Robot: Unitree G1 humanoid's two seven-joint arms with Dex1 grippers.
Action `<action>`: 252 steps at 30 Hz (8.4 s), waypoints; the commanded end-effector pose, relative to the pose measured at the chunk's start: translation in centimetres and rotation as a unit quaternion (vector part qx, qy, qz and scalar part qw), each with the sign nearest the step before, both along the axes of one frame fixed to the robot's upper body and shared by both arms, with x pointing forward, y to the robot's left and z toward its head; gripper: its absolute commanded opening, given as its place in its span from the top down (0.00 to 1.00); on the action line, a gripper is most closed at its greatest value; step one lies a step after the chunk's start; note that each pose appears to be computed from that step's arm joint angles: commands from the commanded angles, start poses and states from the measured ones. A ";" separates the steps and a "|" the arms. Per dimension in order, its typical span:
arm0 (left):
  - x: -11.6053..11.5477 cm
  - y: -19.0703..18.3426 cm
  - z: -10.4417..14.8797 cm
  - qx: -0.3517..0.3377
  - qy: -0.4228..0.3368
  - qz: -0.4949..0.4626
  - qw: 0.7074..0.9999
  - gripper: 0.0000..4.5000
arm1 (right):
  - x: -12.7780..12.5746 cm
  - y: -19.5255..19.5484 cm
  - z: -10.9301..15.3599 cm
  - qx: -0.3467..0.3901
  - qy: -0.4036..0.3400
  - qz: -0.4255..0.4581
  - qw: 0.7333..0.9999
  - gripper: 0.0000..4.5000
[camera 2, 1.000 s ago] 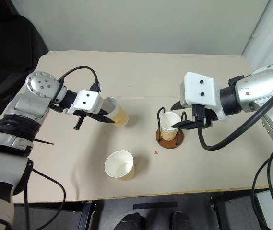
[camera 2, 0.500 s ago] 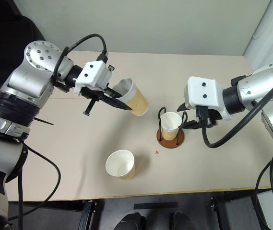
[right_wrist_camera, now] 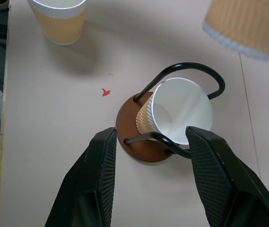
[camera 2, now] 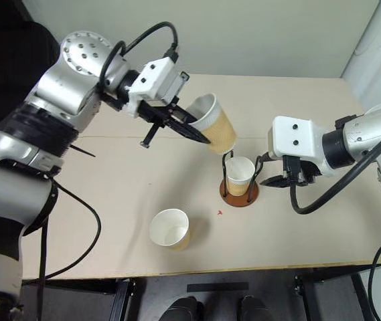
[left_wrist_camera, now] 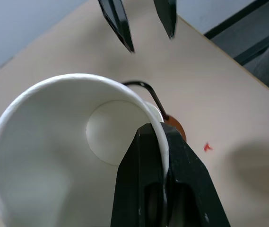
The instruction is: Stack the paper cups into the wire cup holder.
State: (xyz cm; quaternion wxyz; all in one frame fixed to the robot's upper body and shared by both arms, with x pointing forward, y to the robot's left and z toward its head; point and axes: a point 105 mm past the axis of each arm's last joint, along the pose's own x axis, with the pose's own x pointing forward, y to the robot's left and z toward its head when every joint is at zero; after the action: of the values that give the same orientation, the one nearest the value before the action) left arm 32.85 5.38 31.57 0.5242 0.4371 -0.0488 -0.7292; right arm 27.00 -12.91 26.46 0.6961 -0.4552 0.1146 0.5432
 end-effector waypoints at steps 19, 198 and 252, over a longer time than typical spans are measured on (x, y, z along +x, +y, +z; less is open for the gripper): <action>-0.1 -3.4 -1.2 0.042 -0.042 -0.077 0.995 1.00 | -1.4 -0.6 1.1 0.010 -0.027 -0.034 0.999 0.49; -4.6 4.4 -12.1 0.108 0.061 0.033 0.992 0.01 | -2.3 2.1 -0.1 0.051 0.010 0.007 0.999 0.49; -3.4 2.8 0.1 0.002 0.079 0.043 0.996 1.00 | -3.0 2.8 1.3 0.069 0.028 0.061 0.995 0.49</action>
State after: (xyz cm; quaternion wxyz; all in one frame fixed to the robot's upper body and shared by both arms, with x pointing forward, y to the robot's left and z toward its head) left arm 28.71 8.36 30.78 0.5570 0.3849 0.0139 -0.7358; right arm 24.20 -10.12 27.22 0.6897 -0.3861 0.0782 0.6076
